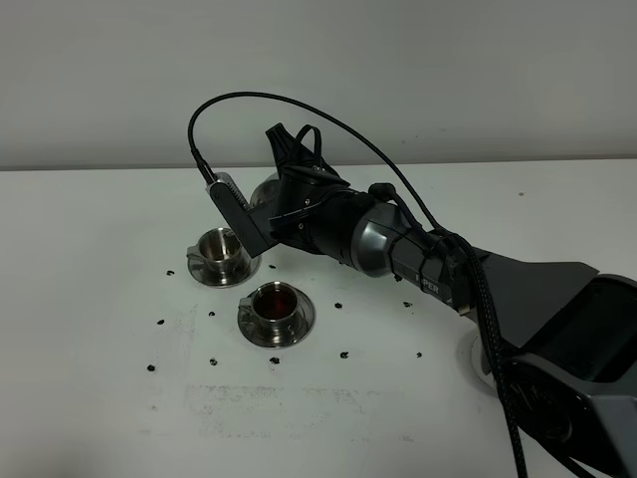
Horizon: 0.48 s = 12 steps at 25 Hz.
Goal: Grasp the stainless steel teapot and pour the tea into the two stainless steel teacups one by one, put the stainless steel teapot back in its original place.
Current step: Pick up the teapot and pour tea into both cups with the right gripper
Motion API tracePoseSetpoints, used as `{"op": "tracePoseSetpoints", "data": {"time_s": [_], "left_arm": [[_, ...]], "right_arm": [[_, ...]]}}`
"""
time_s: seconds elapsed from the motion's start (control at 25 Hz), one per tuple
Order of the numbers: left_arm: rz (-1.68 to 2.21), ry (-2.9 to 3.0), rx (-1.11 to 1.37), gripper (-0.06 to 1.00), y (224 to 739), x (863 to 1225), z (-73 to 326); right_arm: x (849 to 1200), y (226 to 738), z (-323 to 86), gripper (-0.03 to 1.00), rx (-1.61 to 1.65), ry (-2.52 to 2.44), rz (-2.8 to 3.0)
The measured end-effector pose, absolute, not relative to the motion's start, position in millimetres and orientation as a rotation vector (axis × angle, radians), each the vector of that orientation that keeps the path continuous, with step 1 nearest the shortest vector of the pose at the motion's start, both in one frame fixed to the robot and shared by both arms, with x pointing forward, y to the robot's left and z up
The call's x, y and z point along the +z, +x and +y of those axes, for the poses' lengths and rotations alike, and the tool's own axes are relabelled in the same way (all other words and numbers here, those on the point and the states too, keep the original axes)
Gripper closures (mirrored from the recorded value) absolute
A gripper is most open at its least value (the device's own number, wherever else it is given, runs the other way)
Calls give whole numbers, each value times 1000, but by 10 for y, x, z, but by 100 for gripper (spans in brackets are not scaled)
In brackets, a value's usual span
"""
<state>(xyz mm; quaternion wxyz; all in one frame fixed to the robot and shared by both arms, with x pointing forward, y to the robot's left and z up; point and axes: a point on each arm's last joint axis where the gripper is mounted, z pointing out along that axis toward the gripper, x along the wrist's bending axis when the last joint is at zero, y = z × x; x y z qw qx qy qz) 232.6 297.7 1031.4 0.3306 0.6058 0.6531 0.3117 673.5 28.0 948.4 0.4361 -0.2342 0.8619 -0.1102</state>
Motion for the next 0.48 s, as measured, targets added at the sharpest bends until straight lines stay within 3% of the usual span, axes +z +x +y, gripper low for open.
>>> {"op": "tracePoseSetpoints", "data": {"time_s": [0.48], "left_arm": [[1708,1584,815,44,2326,10314,2977]], "right_arm": [[9495,6744,276,77,-304,-619,2121]]}}
